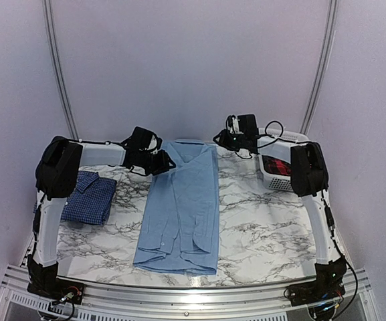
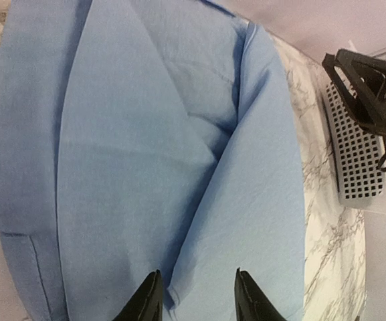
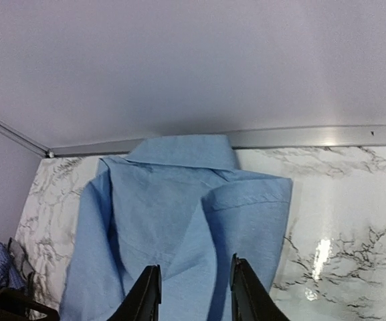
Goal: Fold and stack the long sleeve shirts
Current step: Adjust the sleeve of the rectangle-folded shirt, then smooth out the rectangle-folded shirt at the center of the board.
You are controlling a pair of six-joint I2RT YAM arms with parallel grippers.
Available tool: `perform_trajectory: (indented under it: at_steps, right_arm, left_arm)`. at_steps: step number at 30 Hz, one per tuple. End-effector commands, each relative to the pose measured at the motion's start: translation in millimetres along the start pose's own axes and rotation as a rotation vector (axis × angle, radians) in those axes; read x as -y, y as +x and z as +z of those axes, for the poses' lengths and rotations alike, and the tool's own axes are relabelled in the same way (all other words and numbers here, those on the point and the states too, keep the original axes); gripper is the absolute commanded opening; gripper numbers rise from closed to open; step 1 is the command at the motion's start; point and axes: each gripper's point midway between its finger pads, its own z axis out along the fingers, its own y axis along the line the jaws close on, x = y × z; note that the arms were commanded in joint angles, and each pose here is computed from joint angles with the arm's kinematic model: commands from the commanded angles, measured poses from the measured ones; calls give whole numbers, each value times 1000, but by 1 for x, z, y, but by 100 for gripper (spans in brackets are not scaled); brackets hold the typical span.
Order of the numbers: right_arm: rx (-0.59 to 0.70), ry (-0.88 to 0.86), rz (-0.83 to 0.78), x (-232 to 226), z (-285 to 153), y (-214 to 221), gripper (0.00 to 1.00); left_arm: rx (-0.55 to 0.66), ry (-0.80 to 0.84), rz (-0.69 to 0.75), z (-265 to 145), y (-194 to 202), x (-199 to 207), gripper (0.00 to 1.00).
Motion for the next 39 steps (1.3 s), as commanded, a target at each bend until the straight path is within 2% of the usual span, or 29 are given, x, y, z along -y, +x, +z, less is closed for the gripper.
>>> perform_trajectory:
  at_steps: [1,3,6,10,17,22,28,33,39]
  right_arm:
    - [34,-149,-78,-65,-17,-9,27]
    - [3,-219,-69,-74,-7,7,17]
    - [-36,-303,-57,-81,7,29,8]
    - [-58,-364,-25,-76,28,47,5]
    - [-38,-370,78,-42,60,55,5]
    - [-21,-347,158,-24,71,59,14]
    - [-14,-368,165,-29,69,53,26]
    - [-5,-400,64,-62,49,27,35]
    - [-15,-414,-62,-114,7,4,49]
  left_arm:
    - [74,49,56,-6,-41,19,35]
    - [96,53,65,1,-52,18,32]
    - [118,65,55,13,-68,10,30]
    - [147,82,8,33,-84,-14,28]
    - [146,94,-144,66,-85,-65,25]
    - [154,-8,-227,65,-73,-96,25]
    - [152,-40,-259,49,-58,-103,25]
    - [168,-16,-154,34,-73,-77,27]
    - [238,9,-12,-15,-107,-29,37]
